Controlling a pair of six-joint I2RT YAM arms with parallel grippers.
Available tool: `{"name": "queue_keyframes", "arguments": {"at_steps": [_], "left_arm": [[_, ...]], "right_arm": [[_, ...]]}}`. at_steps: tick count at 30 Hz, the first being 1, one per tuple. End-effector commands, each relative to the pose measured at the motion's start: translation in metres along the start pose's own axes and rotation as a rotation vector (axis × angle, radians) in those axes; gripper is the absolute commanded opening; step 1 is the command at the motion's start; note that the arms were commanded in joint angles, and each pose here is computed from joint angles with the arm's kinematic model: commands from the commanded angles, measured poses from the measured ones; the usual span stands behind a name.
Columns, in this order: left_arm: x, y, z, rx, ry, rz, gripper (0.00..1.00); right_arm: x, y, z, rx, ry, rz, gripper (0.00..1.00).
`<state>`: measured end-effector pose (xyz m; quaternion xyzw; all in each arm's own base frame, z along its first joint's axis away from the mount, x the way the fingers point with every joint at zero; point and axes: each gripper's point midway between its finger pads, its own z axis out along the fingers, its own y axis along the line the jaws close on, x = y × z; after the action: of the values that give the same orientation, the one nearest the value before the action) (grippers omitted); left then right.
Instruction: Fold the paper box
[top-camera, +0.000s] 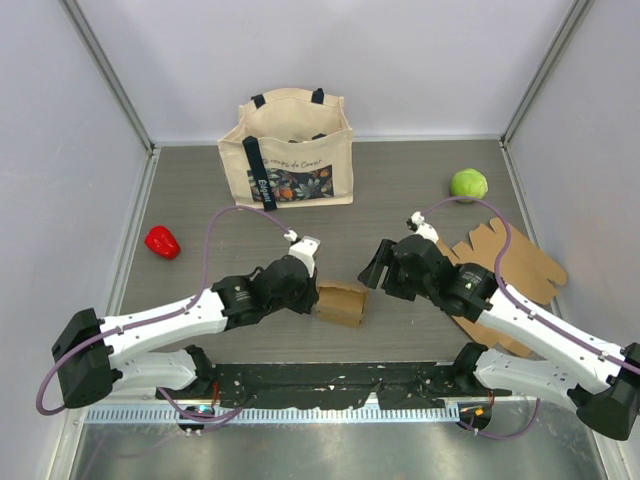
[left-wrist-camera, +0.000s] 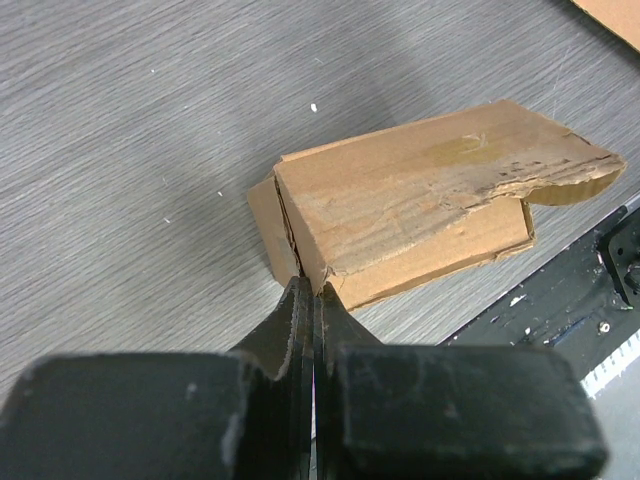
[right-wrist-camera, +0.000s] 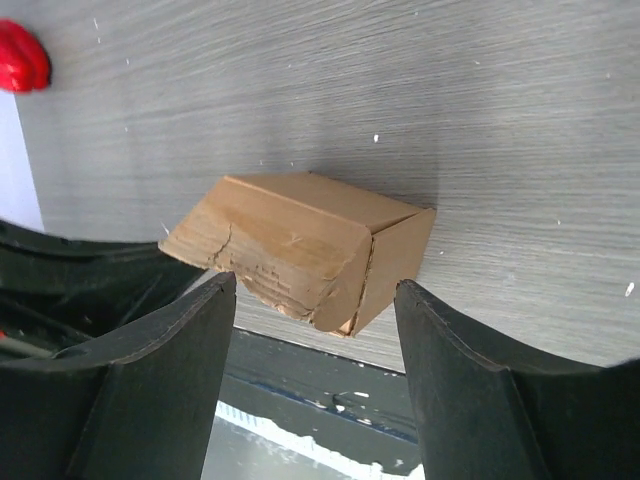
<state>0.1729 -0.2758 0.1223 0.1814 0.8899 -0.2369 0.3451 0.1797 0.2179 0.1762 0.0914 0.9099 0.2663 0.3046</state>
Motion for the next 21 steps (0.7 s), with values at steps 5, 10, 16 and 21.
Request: {"name": "queue_keyframes", "arguments": {"at_steps": [5,10,16,21], "left_arm": [[-0.008,-0.005,-0.003,-0.013,-0.069,-0.010,0.00],[-0.005,-0.005,-0.004,-0.014,-0.070,-0.044,0.01],[0.005,-0.019,-0.011,0.074,-0.023,-0.081,0.28],[-0.001,-0.044,-0.046,0.240,0.018,-0.095,0.54]], "right_arm": [[-0.008,0.008,0.008,-0.055,-0.025,0.262,0.63],[0.015,0.000,0.025,-0.052,0.047,0.275,0.49],[0.029,-0.020,0.039,-0.047,0.040,0.250,0.43],[0.032,-0.022,0.045,-0.093,0.015,0.206,0.43]]}}
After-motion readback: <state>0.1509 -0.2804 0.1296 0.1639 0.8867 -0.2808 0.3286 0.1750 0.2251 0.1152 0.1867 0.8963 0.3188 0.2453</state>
